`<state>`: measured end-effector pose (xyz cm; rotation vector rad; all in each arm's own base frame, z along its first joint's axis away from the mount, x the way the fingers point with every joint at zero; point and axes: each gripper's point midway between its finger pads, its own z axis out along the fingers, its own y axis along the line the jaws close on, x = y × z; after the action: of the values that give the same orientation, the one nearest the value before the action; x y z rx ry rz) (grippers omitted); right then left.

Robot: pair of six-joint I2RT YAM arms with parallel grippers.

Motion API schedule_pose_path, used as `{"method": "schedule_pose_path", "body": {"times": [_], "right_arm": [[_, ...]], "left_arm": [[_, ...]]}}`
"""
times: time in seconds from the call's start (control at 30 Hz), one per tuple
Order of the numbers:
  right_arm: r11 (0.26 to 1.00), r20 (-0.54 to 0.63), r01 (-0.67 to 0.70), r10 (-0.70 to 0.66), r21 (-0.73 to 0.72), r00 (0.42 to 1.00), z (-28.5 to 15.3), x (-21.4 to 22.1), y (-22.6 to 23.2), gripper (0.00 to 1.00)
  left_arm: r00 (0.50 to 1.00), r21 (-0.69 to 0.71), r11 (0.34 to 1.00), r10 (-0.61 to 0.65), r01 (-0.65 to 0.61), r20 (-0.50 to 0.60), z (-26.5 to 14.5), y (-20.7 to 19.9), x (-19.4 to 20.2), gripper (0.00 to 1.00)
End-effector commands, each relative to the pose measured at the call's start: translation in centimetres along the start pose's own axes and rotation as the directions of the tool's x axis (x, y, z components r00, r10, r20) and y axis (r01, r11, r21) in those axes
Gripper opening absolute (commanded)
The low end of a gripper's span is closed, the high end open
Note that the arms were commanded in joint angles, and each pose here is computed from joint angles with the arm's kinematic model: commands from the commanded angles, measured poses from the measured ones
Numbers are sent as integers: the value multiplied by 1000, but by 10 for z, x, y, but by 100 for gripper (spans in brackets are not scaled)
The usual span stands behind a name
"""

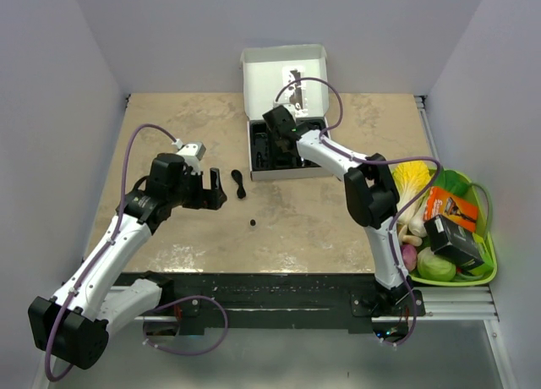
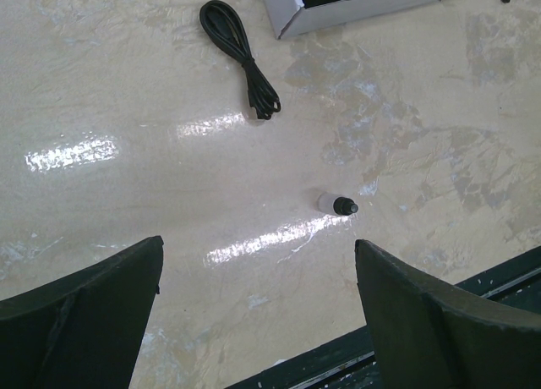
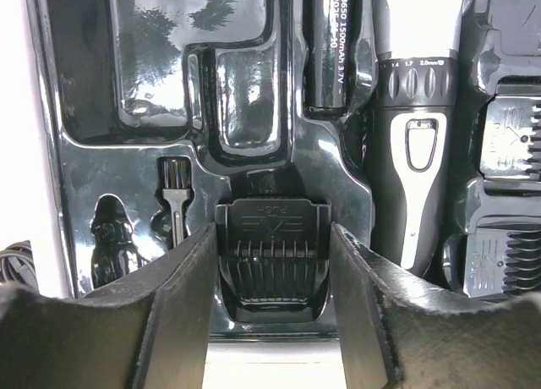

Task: Sort the hair-cutting tools

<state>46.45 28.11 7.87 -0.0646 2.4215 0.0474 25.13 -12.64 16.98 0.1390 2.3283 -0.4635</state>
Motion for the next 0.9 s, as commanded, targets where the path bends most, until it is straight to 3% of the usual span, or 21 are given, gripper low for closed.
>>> {"method": "schedule_pose_path", "body": {"times": [0.0, 0.3, 0.63, 0.73, 0.87], "right_arm": [[1000, -16, -12, 12, -7, 1000, -2, 4, 3, 56], [1000, 24, -8, 8, -5, 1000, -18, -17, 2, 64], [999, 114, -28, 30, -19, 993, -49, -51, 0, 66], [999, 148, -40, 44, -26, 988, -58, -62, -1, 60], [999, 175, -48, 49, -12, 983, -62, -71, -3, 35]], "left_arm": [[998, 25, 999, 18, -20, 62, -7, -8, -21, 100], [998, 34, 999, 18, -21, 62, -7, -10, -23, 99], [998, 39, 999, 19, -22, 66, -9, -12, -25, 100], [998, 39, 999, 16, -19, 67, -9, -12, -25, 100], [998, 40, 999, 14, -17, 64, -8, -11, -23, 100]]}}
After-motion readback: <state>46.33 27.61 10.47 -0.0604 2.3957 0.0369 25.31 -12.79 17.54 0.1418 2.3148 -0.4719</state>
